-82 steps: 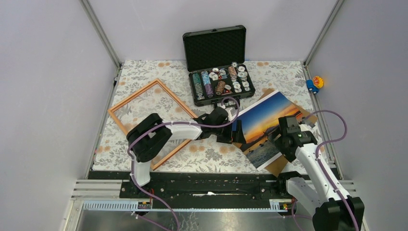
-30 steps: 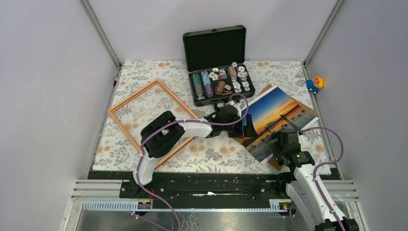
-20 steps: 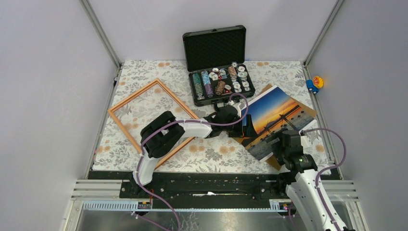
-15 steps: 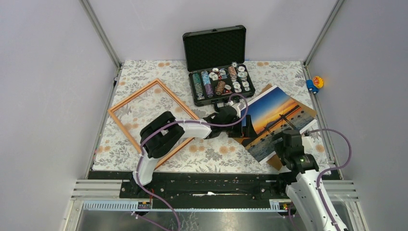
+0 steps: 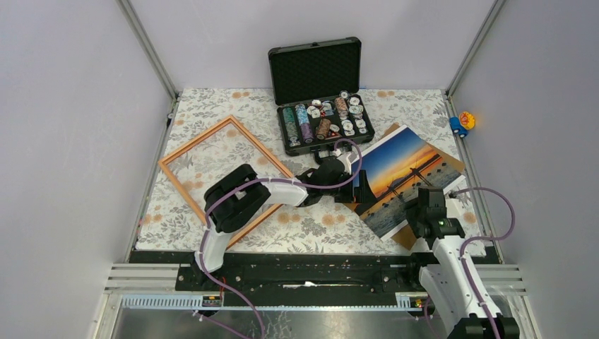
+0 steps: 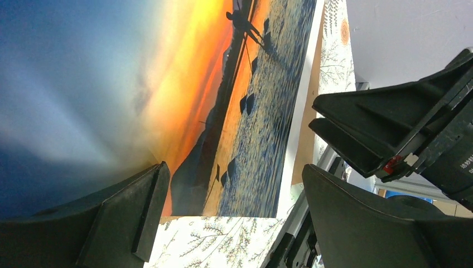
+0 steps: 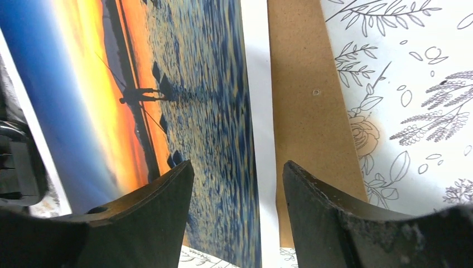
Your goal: Put the photo into the frame
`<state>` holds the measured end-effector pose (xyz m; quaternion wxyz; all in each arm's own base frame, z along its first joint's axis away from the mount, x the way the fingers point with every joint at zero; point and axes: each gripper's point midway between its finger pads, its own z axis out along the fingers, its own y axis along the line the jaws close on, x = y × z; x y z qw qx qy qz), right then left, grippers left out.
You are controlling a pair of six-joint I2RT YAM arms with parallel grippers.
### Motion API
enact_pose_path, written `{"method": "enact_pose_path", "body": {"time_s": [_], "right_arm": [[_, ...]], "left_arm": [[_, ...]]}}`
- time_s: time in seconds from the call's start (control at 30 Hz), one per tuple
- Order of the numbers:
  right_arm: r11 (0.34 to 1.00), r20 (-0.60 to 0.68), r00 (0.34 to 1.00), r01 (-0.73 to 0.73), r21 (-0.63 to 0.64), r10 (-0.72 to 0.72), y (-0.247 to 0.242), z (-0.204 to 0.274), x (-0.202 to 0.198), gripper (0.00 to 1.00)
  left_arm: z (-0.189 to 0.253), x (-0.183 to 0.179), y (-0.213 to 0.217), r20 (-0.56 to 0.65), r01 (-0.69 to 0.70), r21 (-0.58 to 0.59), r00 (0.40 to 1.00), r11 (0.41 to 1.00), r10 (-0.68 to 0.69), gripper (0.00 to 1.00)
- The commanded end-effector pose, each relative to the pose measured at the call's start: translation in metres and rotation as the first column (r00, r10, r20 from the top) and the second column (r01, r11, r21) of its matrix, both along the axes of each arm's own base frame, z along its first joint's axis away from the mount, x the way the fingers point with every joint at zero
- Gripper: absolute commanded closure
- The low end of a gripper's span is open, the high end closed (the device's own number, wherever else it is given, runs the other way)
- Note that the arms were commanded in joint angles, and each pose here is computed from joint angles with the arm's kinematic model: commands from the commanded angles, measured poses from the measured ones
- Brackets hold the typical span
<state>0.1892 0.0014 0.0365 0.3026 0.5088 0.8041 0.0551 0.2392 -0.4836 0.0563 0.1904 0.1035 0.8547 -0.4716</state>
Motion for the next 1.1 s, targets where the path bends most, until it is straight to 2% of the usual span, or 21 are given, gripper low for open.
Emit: {"method": "enact_pose_path", "body": {"time_s": [0.0, 0.1, 0.3, 0.57, 0.7, 0.8, 0.93, 1.07], "right_arm": [[0.998, 0.059, 0.998, 0.015, 0.062, -0.019, 0.001, 0.001, 0.009, 0.33], [0.996, 0.072, 0.997, 0.019, 0.088, -0.025, 0.004, 0.001, 0.01, 0.32], [0.993, -0.037, 0.997, 0.077, 0.089, -0.074, 0.0, -0.017, -0.011, 0.29], [0.959, -0.009, 0.996, -0.083, 0.272, 0.089, 0.043, -0.002, -0.014, 0.28], [0.948, -0.089, 0.983, -0.129, 0.29, 0.162, 0.05, 0.01, -0.032, 0.25], [0.932, -0.163, 0.969, -0.12, 0.342, 0.185, 0.058, 0.007, -0.048, 0.24], [0.891, -0.187, 0.961, -0.105, 0.441, 0.206, 0.074, 0.001, -0.059, 0.25], [0.875, -0.208, 0.955, -0.088, 0.475, 0.21, 0.08, -0.012, -0.066, 0.25]], "left_arm": [[-0.04, -0.011, 0.027, -0.058, 0.005, 0.127, 0.998, 0.992, 0.003, 0.01], [-0.041, -0.012, 0.027, -0.066, 0.011, 0.119, 0.998, 0.993, -0.003, 0.01], [-0.04, -0.011, 0.028, -0.065, 0.01, 0.111, 0.998, 0.994, -0.003, 0.01], [-0.04, -0.011, 0.027, -0.065, 0.012, 0.109, 0.998, 0.994, -0.005, 0.01], [-0.039, -0.012, 0.027, -0.063, 0.013, 0.105, 0.998, 0.994, -0.006, 0.01], [-0.04, -0.011, 0.027, -0.065, 0.01, 0.106, 0.998, 0.994, -0.003, 0.01], [-0.04, -0.01, 0.028, -0.061, 0.003, 0.11, 0.998, 0.994, 0.004, 0.01], [-0.04, -0.01, 0.027, -0.062, 0.005, 0.109, 0.998, 0.994, 0.002, 0.01]]}}
